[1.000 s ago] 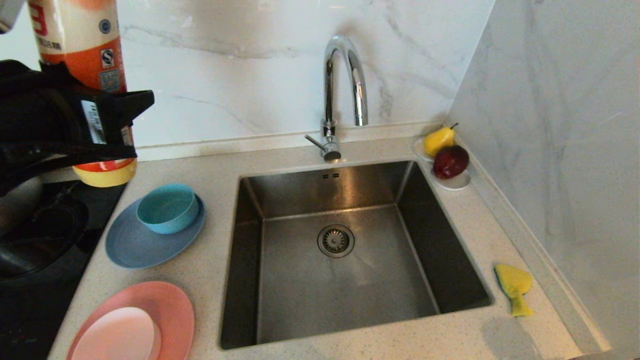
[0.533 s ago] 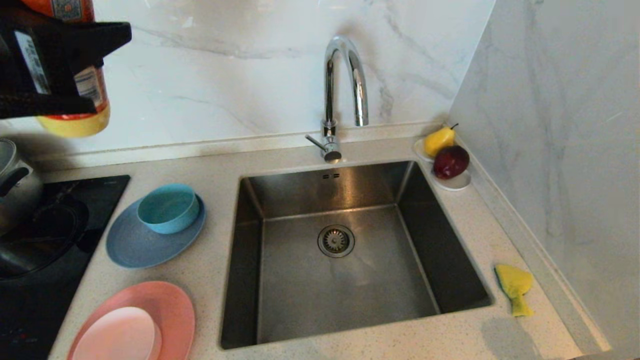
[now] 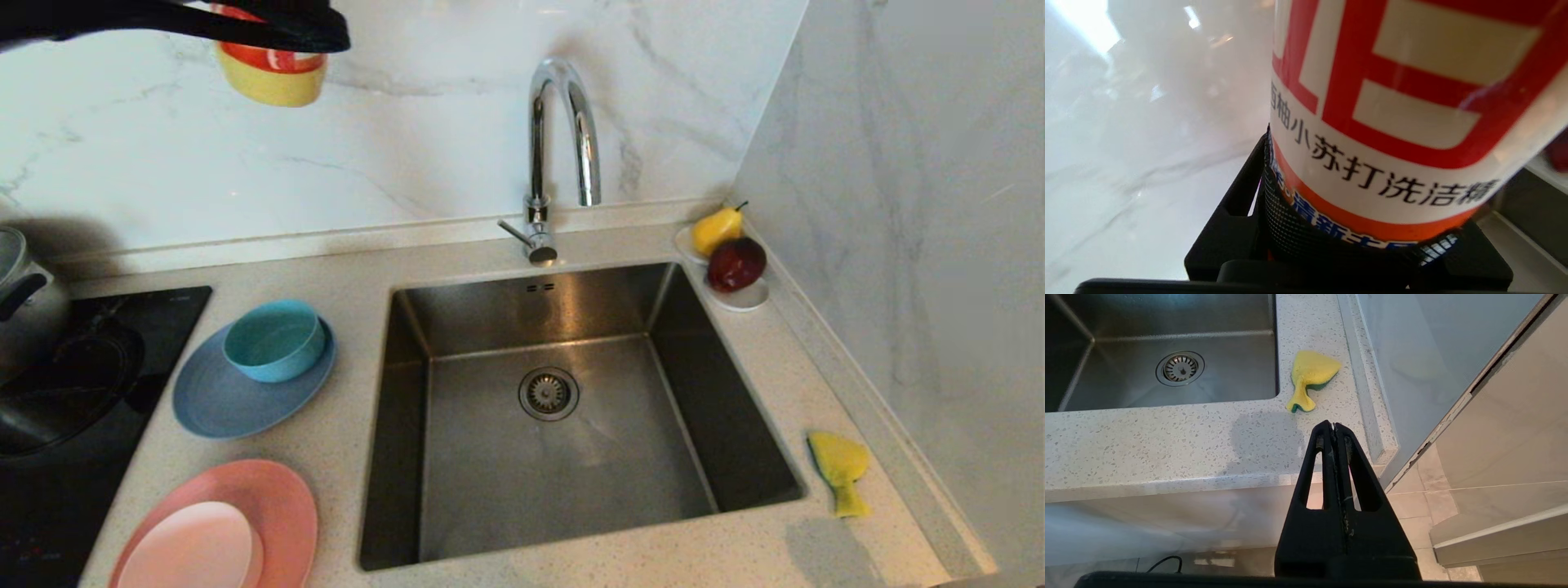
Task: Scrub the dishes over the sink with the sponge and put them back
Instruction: Squeeze it onto the sponge
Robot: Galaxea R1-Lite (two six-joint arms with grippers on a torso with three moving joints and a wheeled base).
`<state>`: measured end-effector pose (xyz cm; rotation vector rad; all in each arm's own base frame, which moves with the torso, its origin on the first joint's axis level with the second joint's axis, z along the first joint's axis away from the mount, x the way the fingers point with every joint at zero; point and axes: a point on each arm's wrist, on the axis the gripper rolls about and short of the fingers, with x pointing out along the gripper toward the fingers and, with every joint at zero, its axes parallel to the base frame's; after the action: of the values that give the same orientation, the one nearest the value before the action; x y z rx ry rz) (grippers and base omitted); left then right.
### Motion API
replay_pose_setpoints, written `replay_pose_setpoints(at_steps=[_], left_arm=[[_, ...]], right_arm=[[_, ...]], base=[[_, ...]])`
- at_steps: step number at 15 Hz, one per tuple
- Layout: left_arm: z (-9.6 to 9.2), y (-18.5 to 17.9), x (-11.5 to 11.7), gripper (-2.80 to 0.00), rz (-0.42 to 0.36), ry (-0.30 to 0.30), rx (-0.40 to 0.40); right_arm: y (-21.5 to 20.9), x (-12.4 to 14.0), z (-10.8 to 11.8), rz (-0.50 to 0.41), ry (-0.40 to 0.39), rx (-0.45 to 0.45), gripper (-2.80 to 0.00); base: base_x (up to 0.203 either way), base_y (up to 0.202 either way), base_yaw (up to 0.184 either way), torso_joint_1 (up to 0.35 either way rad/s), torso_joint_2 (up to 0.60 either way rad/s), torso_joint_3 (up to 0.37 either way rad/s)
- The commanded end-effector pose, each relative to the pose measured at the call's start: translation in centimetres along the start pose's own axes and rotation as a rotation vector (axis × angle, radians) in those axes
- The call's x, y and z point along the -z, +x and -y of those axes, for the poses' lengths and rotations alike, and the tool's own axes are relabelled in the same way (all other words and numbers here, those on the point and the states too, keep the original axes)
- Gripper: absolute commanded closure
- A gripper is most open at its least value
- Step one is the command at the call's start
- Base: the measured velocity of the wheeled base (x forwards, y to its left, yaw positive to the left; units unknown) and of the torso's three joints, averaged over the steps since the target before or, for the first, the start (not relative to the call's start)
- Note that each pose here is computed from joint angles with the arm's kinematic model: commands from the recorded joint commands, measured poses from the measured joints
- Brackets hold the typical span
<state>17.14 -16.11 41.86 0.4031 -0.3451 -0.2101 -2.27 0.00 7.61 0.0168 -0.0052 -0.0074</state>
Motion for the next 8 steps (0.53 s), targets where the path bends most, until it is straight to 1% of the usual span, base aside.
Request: replay_pose_setpoints(at_steps=[1, 2, 4, 6, 7, 8], left_arm=[[3.9, 2.8, 1.0, 0.00, -0.033, 0.036, 0.059], [4.7, 3.4, 1.0, 0.00, -0.036, 0.045, 0.065], [5.8, 4.4, 0.3, 0.00, -0.038, 0.040, 0.043], [6.3, 5.6, -1.2, 0.00, 0.006, 0.040, 0.014], [7.1, 6.3, -1.6, 0.00, 0.023, 0.061, 0.011], [8.1, 6.3, -1.9, 0.00, 0.033, 0.087, 0.028]], right_arm=[[0.0, 0.0, 0.0, -0.001, 0.000, 0.000, 0.00], [0.0, 0.0, 0.0, -0.001, 0.000, 0.000, 0.00], [0.0, 0.0, 0.0, -0.001, 0.000, 0.000, 0.00], [0.0, 0.0, 0.0, -0.001, 0.000, 0.000, 0.00], [0.0, 0.0, 0.0, -0.001, 0.000, 0.000, 0.00], [0.0, 0.0, 0.0, -0.001, 0.000, 0.000, 0.00]], base=[[0.000, 0.000, 0.000, 0.000, 0.00, 0.000], [0.000, 0.000, 0.000, 0.000, 0.00, 0.000], [0.000, 0.000, 0.000, 0.000, 0.00, 0.000], [0.000, 0.000, 0.000, 0.000, 0.00, 0.000], [0.000, 0.000, 0.000, 0.000, 0.00, 0.000], [0.000, 0.000, 0.000, 0.000, 0.00, 0.000]])
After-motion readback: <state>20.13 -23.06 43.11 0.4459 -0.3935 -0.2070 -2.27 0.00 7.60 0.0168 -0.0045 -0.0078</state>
